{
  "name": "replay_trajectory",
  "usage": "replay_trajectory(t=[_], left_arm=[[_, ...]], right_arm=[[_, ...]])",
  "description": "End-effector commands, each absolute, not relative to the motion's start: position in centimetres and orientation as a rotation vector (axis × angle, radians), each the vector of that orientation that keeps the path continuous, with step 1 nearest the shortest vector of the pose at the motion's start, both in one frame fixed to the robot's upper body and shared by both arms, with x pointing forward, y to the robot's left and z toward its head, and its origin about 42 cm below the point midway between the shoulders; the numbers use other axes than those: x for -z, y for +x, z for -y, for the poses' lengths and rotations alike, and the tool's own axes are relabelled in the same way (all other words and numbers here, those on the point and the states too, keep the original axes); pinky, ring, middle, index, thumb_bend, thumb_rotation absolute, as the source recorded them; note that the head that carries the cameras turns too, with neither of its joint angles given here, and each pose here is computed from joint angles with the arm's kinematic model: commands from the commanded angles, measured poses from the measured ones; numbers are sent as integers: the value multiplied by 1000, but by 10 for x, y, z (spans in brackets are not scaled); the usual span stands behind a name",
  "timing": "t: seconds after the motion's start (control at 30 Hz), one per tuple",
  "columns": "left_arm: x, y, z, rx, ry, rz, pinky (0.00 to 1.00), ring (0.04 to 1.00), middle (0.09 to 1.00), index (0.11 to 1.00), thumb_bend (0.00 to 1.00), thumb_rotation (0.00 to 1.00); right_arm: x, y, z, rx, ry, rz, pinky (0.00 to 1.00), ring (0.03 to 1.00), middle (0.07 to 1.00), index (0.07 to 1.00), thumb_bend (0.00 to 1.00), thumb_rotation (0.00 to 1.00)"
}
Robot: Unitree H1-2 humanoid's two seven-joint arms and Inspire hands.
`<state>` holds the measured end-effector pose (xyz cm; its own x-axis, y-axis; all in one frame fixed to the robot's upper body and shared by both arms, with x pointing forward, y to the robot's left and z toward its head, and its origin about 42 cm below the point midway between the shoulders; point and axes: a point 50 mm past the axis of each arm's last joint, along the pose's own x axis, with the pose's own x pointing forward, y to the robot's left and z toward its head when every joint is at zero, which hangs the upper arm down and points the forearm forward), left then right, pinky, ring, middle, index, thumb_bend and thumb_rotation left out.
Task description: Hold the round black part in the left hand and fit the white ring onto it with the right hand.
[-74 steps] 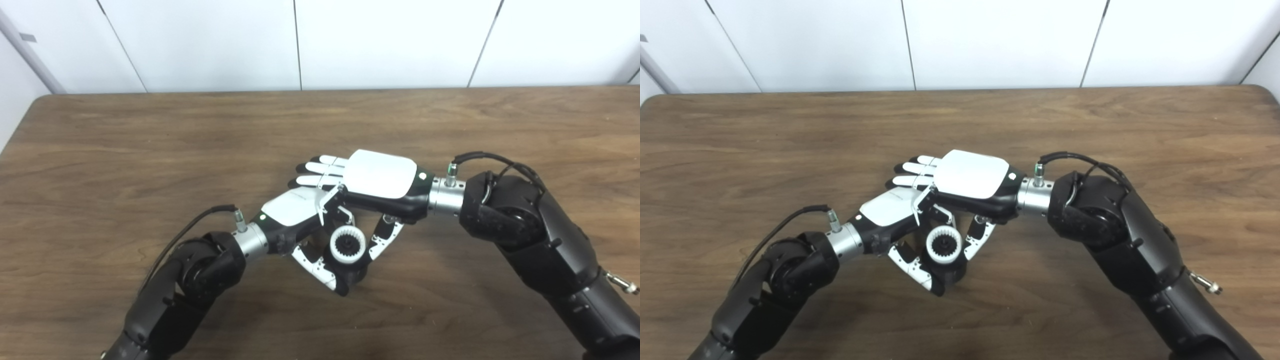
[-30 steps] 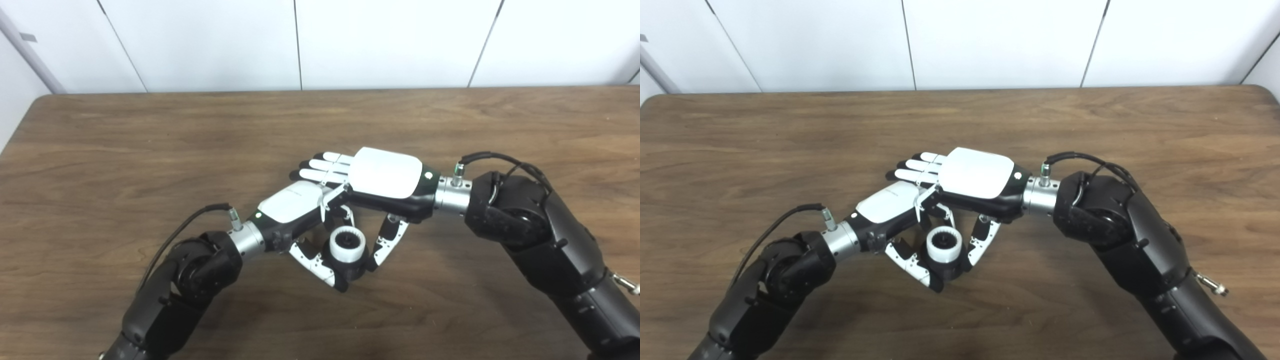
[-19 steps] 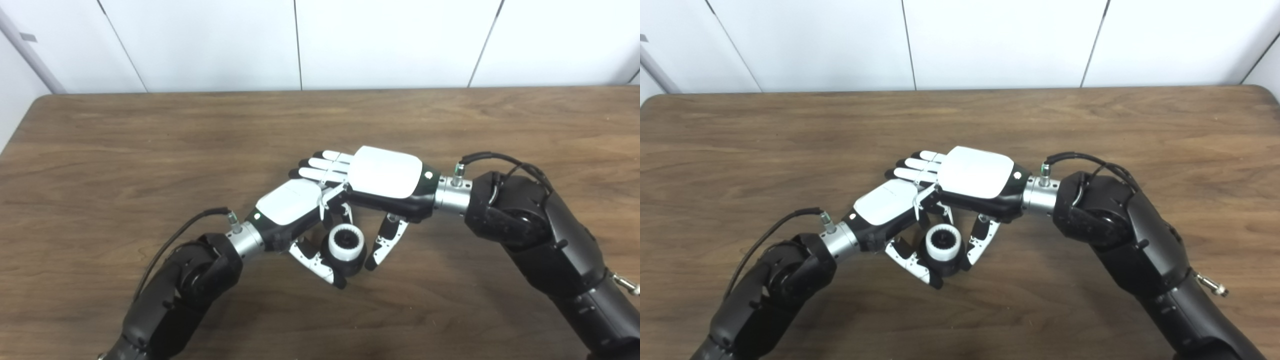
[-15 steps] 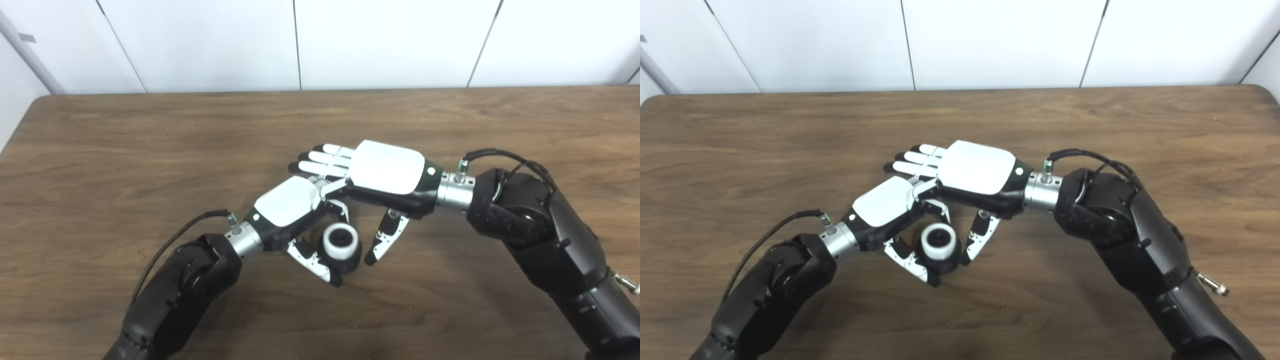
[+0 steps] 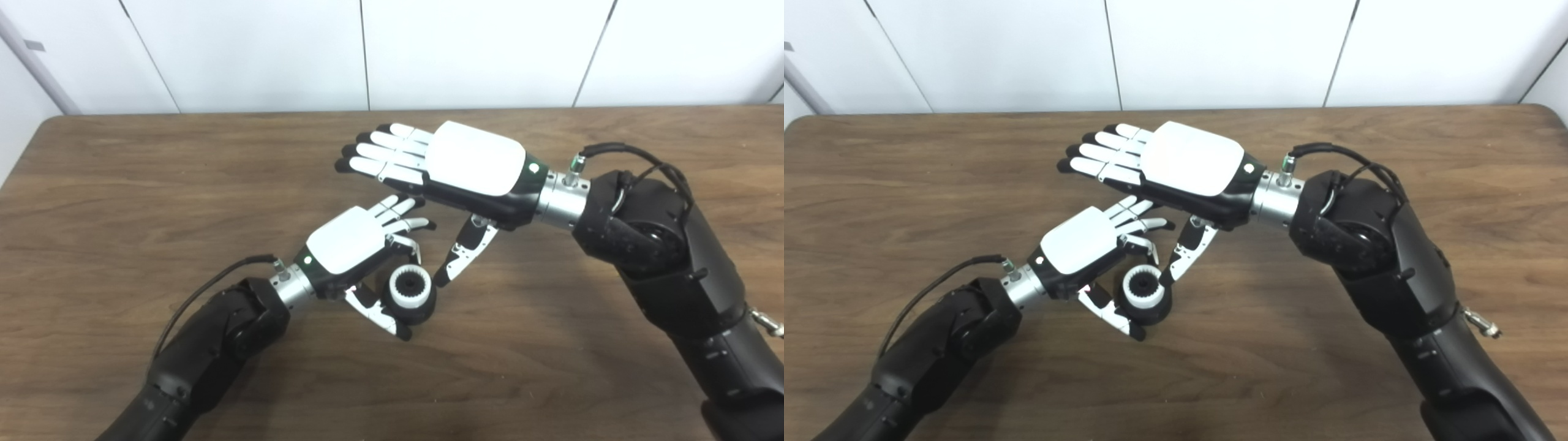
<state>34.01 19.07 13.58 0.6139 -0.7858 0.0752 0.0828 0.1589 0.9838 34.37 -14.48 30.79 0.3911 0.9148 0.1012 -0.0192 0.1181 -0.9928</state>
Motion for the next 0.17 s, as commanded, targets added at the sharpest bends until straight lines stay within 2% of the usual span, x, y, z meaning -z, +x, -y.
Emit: replay_trajectory(t=[0.0, 0.13], left_arm=[[-129, 350, -216, 709, 1413, 611, 1000, 1000, 881, 482, 525, 63], [-127, 352, -219, 711, 1408, 597, 1000, 1000, 884, 483, 525, 63]], right_arm=[[-333, 346, 144, -782, -1253, 1020, 997, 1000, 1000, 993, 1000, 282], [-333, 348, 147, -775, -1260, 1005, 999, 1000, 1000, 996, 1000, 269]])
